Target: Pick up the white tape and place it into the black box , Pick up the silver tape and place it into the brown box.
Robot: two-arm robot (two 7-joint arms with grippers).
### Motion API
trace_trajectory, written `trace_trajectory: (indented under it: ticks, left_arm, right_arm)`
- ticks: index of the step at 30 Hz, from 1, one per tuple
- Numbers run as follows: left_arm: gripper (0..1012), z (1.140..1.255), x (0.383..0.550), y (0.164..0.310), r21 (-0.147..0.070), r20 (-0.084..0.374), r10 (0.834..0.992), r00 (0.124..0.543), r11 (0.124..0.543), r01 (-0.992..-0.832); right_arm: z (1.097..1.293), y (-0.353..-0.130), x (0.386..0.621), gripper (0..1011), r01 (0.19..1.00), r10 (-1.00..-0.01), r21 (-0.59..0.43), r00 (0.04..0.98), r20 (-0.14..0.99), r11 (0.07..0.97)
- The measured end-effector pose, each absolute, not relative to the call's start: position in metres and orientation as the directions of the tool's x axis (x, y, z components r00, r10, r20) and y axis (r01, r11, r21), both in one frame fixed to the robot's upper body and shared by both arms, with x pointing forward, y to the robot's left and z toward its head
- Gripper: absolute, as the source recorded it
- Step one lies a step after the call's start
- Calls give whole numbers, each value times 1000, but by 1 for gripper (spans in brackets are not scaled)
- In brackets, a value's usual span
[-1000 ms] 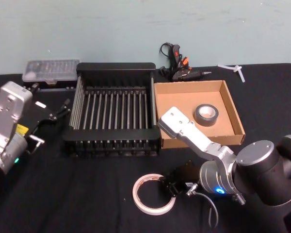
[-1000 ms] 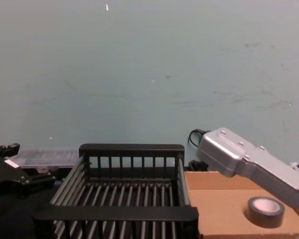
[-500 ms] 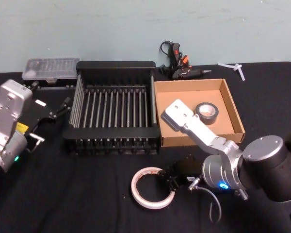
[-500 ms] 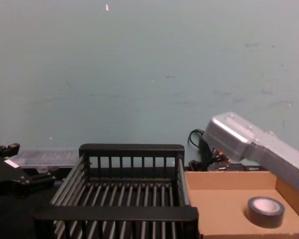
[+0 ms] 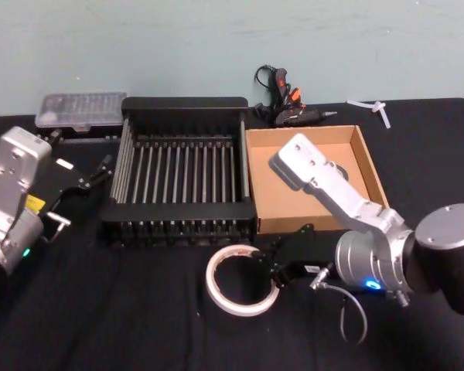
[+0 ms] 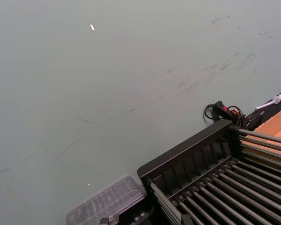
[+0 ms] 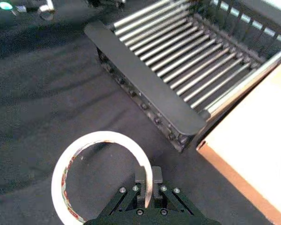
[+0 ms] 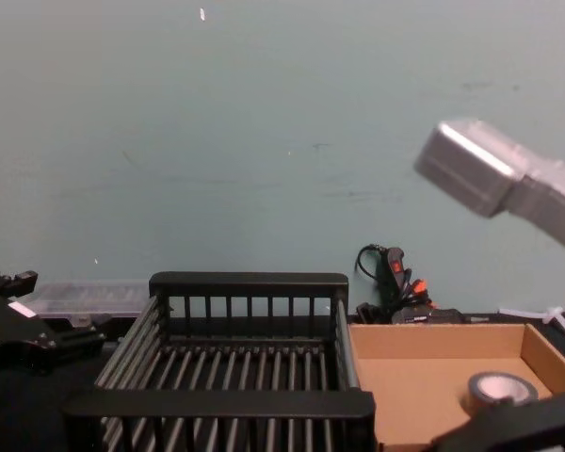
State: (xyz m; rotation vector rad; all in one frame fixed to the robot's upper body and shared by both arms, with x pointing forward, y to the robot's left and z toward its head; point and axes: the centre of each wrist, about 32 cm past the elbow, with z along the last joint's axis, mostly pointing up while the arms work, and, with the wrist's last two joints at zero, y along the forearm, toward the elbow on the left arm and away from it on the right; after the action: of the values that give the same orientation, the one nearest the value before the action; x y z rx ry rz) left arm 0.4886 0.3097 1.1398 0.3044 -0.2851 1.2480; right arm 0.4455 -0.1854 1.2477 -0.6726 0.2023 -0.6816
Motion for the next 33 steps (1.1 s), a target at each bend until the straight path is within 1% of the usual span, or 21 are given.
trace_trajectory:
  ticks: [8,14,17,18,20,28,33]
  left_arm:
    - [1001,1140,489,310,70,374,880,292,287,-955]
    - [1001,1140,489,310,70,374,880,292,287,-955]
    - [1001,1140,489,310,70,374,880,292,287,-955]
    - [1001,1140,489,310,70,374,880,292,287,-955]
    - [1001,1140,489,310,70,374,880,292,287,-955]
    - [1001,1140,489,310,70,374,880,292,287,-955]
    - [1001,1140,489,310,70,374,880,292,287,-955]
  right_arm:
    - [1261,-189,439,95,539,-628,-585,776,64,607]
    - [1267,-196,436,95,609,-650,-486,753,105,627]
    - [1268,-199,436,95,639,-661,-433,741,122,636]
    - [1268,-199,436,95,639,-661,-433,741,122,636]
    - [1268,-201,438,95,661,-670,-388,730,136,642]
    - [1265,-202,449,95,703,-692,-328,701,169,631]
    - [1260,-198,458,95,737,-706,-288,673,222,611]
